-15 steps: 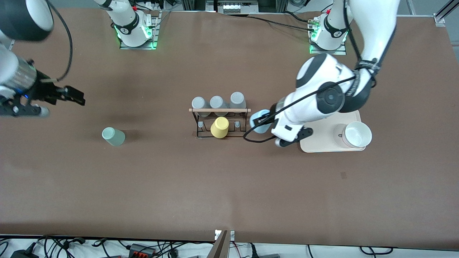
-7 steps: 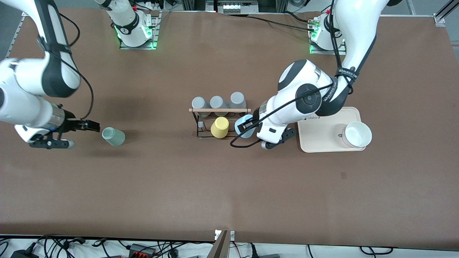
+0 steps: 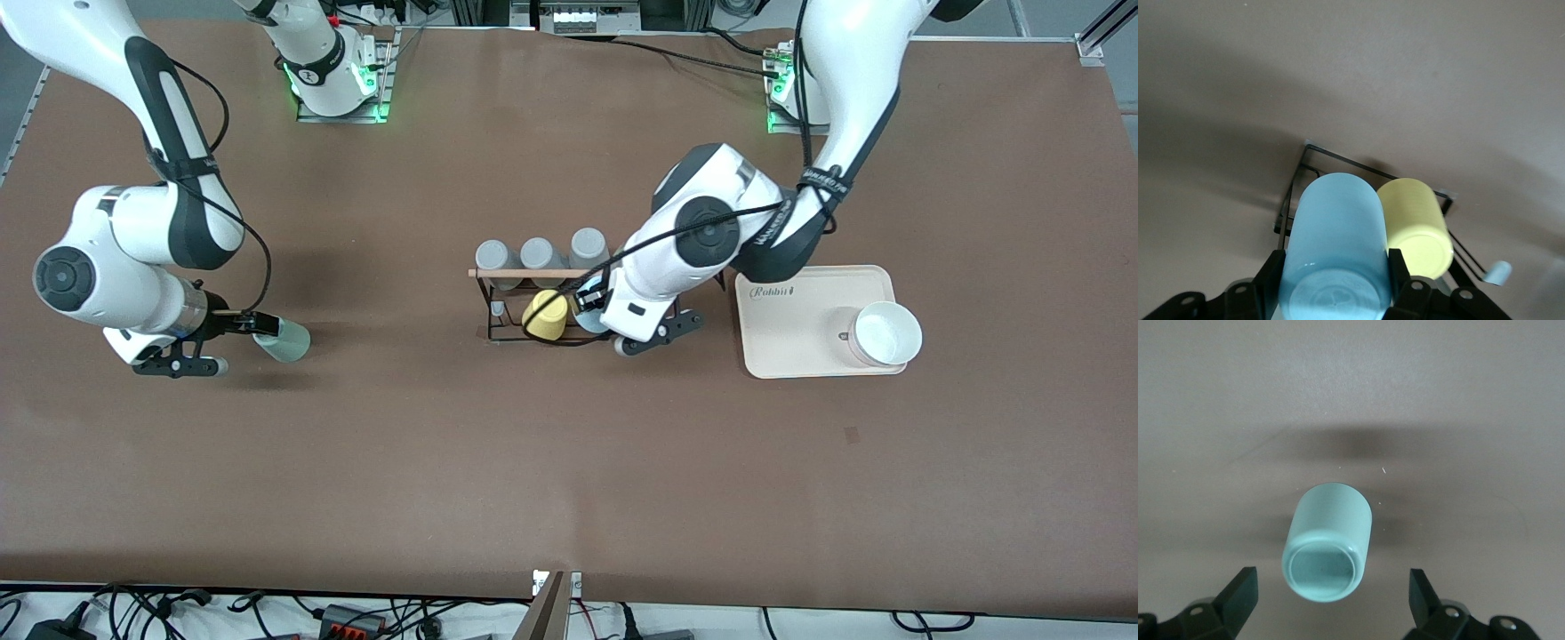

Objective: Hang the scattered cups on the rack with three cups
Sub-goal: 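Hang the blue cup beside the yellow cup and open the left gripper, then withdraw the left gripper while the right gripper grasps the teal cup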

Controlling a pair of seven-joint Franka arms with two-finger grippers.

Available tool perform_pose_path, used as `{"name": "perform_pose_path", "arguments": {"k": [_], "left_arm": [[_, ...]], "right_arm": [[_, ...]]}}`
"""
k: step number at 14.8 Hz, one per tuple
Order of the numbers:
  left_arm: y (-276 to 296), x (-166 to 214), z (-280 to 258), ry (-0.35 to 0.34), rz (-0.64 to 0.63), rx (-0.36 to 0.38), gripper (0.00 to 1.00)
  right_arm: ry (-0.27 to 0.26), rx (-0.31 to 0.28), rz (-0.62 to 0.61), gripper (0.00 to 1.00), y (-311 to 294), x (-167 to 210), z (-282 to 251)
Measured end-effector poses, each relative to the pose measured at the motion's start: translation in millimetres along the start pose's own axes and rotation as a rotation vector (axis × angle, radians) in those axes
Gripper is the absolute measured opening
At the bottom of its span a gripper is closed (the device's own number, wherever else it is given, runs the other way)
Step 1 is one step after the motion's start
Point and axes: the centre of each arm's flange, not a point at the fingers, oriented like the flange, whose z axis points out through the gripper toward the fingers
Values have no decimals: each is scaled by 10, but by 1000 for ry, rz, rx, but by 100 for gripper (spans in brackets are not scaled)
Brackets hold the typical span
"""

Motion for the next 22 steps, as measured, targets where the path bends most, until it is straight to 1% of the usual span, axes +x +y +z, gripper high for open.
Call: {"name": "perform_pose_path", "arguments": {"k": [3,6,7,8,9,10,11,13,14,15,17,19,20,22], "left_arm": [[-7,15,218,-2,11,31,66],[-17,52,272,-3,8,31,67],[-31,87,252,-1,2,28,71],[-54,152,204,3,-8,21,79],[-81,237,122,10,-21,9,89],[-116,332,-11,23,-34,-8,97],[-170,429,-196,37,-50,-21,100],[-423,647,-688,56,-88,-12,100],[-613,773,-984,70,-86,-3,100],[-854,901,-1289,79,-56,14,100],[-1389,1108,-1828,80,46,59,100],[-1887,1241,-2305,98,158,100,100],[-2096,1237,-2524,99,208,121,100],[-2366,1138,-2810,96,260,183,100]], "right_arm": [[7,0,-10,100,-15,-67,195],[21,1,-16,100,-41,-120,307],[22,1,-18,100,-53,-134,331],[22,1,-20,100,-63,-140,341],[22,2,-21,100,-72,-140,342],[23,2,-23,100,-80,-140,342],[23,2,-24,93,-85,-140,343],[24,2,-25,69,-92,-140,342],[28,2,-26,64,-93,-138,320],[29,2,-27,64,-96,-138,316],[31,2,-33,64,-103,-134,312],[50,2,-49,64,-165,-84,229],[58,1,-65,64,-266,-41,128],[47,-2,-78,64,-609,54,-218]]}}
